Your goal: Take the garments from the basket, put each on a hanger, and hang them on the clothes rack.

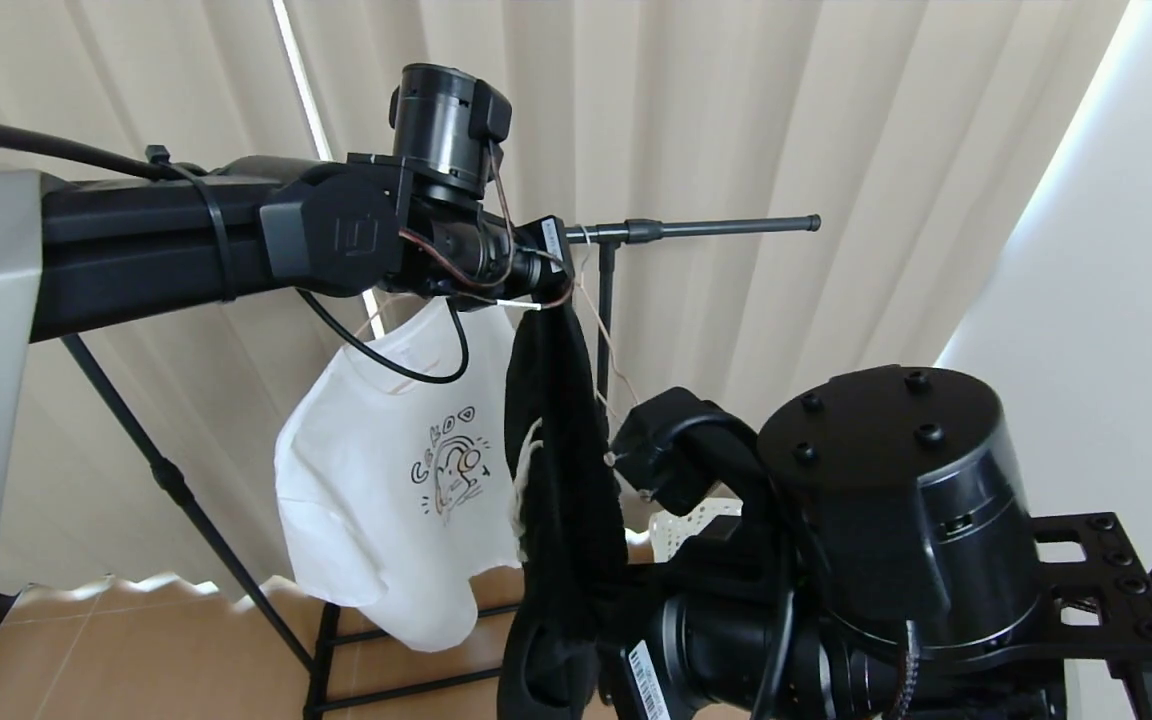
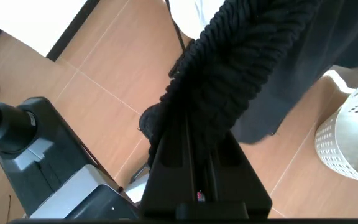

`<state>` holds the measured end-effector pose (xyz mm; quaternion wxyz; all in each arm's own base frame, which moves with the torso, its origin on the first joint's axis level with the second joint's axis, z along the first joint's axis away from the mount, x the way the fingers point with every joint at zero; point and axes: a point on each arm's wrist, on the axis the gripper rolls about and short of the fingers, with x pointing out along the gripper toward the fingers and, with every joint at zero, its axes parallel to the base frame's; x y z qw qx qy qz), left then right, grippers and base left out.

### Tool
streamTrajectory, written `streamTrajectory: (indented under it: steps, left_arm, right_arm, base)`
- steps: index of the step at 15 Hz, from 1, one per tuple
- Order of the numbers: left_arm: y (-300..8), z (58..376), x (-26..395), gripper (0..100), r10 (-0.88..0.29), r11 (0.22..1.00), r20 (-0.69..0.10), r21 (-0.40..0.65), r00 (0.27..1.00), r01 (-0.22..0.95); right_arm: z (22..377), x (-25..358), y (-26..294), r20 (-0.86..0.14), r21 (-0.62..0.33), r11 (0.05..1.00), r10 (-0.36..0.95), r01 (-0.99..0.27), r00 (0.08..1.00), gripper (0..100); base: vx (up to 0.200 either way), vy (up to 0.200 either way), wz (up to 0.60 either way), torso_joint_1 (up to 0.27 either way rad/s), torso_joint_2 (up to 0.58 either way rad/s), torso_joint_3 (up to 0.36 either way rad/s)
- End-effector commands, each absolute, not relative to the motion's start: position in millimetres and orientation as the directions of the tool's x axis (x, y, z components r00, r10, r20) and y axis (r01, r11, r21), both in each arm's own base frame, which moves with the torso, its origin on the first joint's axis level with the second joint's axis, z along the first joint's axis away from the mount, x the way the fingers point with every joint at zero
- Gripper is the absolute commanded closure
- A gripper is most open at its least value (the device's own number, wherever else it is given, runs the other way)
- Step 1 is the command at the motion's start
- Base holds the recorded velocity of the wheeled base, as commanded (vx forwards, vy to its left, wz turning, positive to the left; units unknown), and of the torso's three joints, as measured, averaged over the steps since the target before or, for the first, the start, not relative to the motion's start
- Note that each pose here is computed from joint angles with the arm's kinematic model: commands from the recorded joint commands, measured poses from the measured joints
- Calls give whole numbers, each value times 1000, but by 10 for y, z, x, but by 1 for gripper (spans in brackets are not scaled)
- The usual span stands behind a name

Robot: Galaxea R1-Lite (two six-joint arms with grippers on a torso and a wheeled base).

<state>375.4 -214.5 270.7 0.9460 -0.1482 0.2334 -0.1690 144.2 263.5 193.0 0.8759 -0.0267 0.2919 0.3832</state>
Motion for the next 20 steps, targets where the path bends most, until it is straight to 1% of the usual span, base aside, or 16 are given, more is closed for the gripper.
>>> streamTrajectory:
  steps: [1, 2, 3, 4, 5, 6, 7, 8, 9, 10, 12, 13, 16, 18, 19, 20]
  left_arm:
    - [-2129, 2709, 3755, 100, -384, 901, -394, -358, 835, 245]
    - [-2098, 2736, 3713, 100, -379, 905, -414, -351, 828, 239]
    - [-2048, 2767, 3666, 100, -370, 912, -437, -340, 820, 229]
    - [-2018, 2785, 3625, 100, -363, 917, -459, -333, 811, 222]
    - [-1946, 2845, 3561, 100, -352, 922, -477, -327, 805, 210]
    - [-1858, 2909, 3452, 100, -335, 931, -517, -312, 788, 191]
    - [-1816, 2933, 3398, 100, -326, 935, -539, -304, 777, 182]
    - [-1733, 2939, 3270, 100, -300, 949, -605, -266, 738, 168]
    - [-1671, 2889, 3154, 100, -277, 959, -663, -240, 695, 153]
    - [-1633, 2840, 3040, 100, -266, 963, -697, -225, 666, 149]
    - [-1575, 2723, 2740, 100, -264, 964, -739, -172, 620, 205]
    - [-1572, 2687, 2678, 100, -267, 962, -743, -163, 613, 221]
    - [-1682, 2185, 2316, 100, -310, 927, -761, -108, 570, 360]
    - [-1819, 1952, 2113, 100, -344, 892, -776, -94, 529, 442]
    - [-1897, 1845, 1998, 100, -355, 873, -790, -89, 501, 479]
    - [-1956, 1793, 1913, 100, -372, 855, -794, -91, 482, 510]
  right_arm:
    - [1919, 1467, 2549, -553, 150, 718, 631, -679, 545, 100]
    - [1904, 1539, 2360, -615, 53, 729, 562, -682, 553, 100]
    - [1888, 1633, 2224, -651, -3, 743, 506, -669, 566, 100]
    - [1876, 1748, 2122, -667, -36, 768, 458, -640, 588, 100]
    - [1880, 1894, 2011, -668, -61, 798, 414, -600, 619, 100]
    - [1924, 2131, 1879, -654, -83, 846, 353, -527, 669, 100]
    - [1936, 2234, 1838, -648, -91, 868, 321, -489, 691, 100]
    - [1941, 2470, 1745, -633, -119, 913, 234, -391, 738, 100]
    - [1939, 2618, 1661, -626, -125, 934, 187, -334, 757, 100]
    - [1946, 2735, 1599, -618, -121, 947, 163, -298, 769, 100]
    - [1949, 2987, 1566, -602, -91, 967, 138, -239, 787, 100]
    - [1936, 3037, 1581, -597, -74, 972, 136, -223, 791, 100]
    - [1938, 3404, 1820, -529, 105, 986, 163, -127, 833, 100]
    - [2000, 3633, 2106, -399, 287, 952, 215, -101, 891, 100]
    - [1980, 3729, 2195, -362, 311, 946, 203, -87, 910, 100]
    - [1945, 3756, 2284, -347, 316, 945, 194, -81, 917, 100]
  base:
    - [0, 0, 0, 0, 0, 0]
    - [0, 0, 0, 0, 0, 0]
    - [0, 0, 0, 0, 0, 0]
    - [0, 0, 0, 0, 0, 0]
    - [0, 0, 0, 0, 0, 0]
    - [0, 0, 0, 0, 0, 0]
    - [0, 0, 0, 0, 0, 0]
    - [0, 0, 0, 0, 0, 0]
    - [0, 0, 0, 0, 0, 0]
    - [0, 0, 0, 0, 0, 0]
    - [0, 0, 0, 0, 0, 0]
    - [0, 0, 0, 0, 0, 0]
    - [0, 0, 0, 0, 0, 0]
    - [0, 0, 0, 0, 0, 0]
    - [0, 0, 0, 0, 0, 0]
    - [0, 0, 0, 0, 0, 0]
